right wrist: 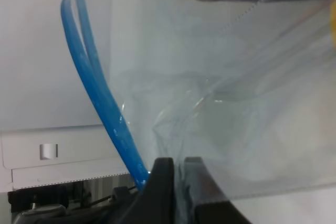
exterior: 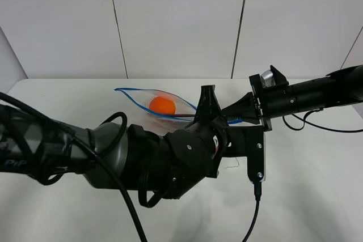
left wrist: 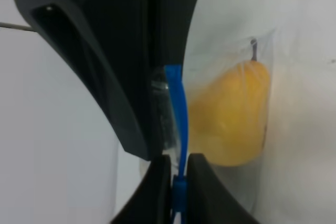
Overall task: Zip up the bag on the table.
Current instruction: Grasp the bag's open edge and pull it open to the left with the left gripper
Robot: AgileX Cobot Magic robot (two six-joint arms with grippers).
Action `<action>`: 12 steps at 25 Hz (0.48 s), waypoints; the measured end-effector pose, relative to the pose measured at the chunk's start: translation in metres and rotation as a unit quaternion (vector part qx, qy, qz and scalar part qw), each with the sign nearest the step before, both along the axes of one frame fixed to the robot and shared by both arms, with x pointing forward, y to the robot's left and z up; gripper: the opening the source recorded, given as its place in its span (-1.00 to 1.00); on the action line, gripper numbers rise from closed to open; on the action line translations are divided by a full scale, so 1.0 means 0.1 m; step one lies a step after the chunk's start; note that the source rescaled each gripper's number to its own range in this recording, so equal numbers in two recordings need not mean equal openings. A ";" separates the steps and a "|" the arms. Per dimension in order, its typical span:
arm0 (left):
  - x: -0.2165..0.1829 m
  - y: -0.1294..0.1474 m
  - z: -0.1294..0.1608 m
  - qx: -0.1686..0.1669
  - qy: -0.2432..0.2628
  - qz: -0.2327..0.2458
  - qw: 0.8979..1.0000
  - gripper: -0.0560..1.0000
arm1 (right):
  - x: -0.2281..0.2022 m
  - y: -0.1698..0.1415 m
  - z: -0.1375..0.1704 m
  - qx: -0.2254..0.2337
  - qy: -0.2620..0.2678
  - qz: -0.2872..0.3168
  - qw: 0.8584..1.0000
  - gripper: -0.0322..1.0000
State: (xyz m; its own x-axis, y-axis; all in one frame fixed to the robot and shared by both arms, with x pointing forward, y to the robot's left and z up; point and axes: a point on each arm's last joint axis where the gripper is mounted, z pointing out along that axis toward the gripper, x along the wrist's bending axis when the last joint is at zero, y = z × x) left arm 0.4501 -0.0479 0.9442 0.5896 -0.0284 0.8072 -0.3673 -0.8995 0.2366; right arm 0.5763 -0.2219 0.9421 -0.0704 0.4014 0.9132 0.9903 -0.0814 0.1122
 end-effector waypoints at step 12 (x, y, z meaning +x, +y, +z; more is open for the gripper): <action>0.26 0.18 0.02 0.044 -0.037 0.023 0.998 -0.89 | 0.03 -0.02 0.01 0.004 -0.003 -0.013 1.000 -0.93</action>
